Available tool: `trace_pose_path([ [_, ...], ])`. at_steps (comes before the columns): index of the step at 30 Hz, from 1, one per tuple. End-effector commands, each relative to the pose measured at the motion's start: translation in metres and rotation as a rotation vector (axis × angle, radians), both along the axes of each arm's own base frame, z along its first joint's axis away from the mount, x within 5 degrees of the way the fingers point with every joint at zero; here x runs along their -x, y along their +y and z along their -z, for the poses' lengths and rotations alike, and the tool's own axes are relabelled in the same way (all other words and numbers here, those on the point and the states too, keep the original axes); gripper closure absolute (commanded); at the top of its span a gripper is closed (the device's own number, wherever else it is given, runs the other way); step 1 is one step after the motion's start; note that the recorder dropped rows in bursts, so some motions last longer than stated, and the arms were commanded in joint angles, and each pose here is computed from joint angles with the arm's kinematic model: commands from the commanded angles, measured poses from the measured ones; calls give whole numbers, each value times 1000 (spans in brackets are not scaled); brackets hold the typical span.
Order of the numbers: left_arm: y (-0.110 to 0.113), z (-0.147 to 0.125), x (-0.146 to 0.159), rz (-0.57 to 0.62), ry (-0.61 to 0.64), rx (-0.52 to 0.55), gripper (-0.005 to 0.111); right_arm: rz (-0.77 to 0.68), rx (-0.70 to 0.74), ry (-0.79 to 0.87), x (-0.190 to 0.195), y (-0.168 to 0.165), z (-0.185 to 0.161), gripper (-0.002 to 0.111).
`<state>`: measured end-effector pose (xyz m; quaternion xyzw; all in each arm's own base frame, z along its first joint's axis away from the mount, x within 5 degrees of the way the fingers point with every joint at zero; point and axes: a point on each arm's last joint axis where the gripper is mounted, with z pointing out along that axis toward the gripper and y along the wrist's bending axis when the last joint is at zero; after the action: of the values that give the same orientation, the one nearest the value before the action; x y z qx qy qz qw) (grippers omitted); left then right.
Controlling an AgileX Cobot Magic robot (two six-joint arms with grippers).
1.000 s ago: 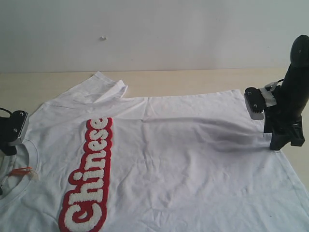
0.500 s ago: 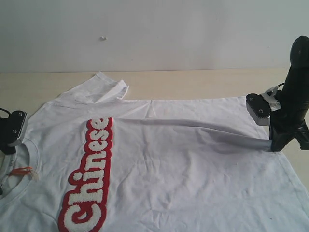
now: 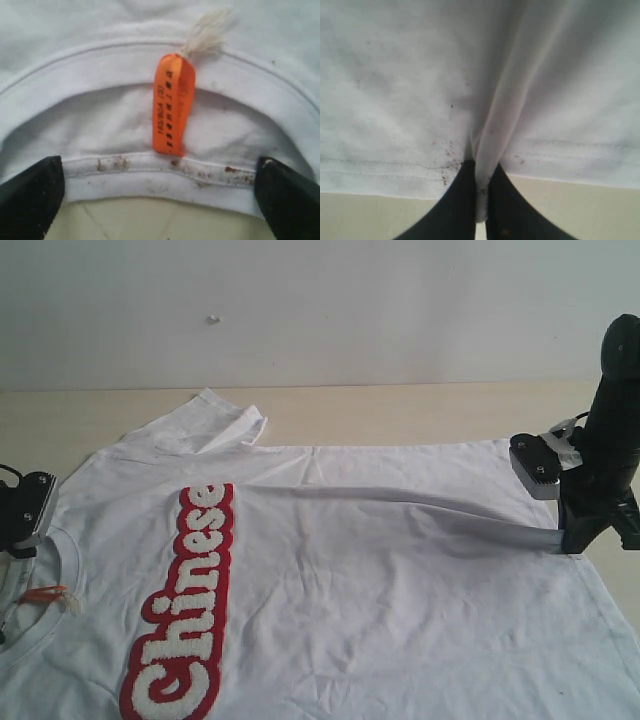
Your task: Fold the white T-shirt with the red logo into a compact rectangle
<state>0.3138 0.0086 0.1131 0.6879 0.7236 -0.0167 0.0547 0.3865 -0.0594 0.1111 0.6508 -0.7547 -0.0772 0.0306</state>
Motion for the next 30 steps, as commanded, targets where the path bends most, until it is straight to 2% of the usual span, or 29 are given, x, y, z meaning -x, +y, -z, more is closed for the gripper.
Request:
trace_pose_path([
  [1, 0, 18, 6, 60, 40, 1, 2, -10, -1, 20, 1, -2, 2, 108],
  [5, 0, 31, 7, 53, 87, 7, 2, -10, -1, 22, 2, -2, 2, 108],
  [10, 0, 32, 8, -31, 98, 5, 2, -10, -1, 22, 2, -2, 2, 108],
  [14, 1, 36, 9, -29, 117, -5, 2, -5, -7, 21, 2, -1, 2, 108],
  [18, 1, 45, 11, -26, 159, -2, 8, -8, -17, 18, 1, 0, 2, 108],
  [22, 1, 47, 13, -23, 186, 0, 29, -10, -18, 18, 1, 0, 2, 108],
  [24, 0, 47, 16, -25, 209, 4, 48, -10, -18, 18, 1, 0, 2, 108],
  [29, 1, 47, 16, -65, 221, -8, 107, -6, -17, 19, 1, 0, 2, 108],
  [30, 2, 47, 16, -55, 220, -15, 106, 10, -17, 19, 1, 0, 2, 108],
])
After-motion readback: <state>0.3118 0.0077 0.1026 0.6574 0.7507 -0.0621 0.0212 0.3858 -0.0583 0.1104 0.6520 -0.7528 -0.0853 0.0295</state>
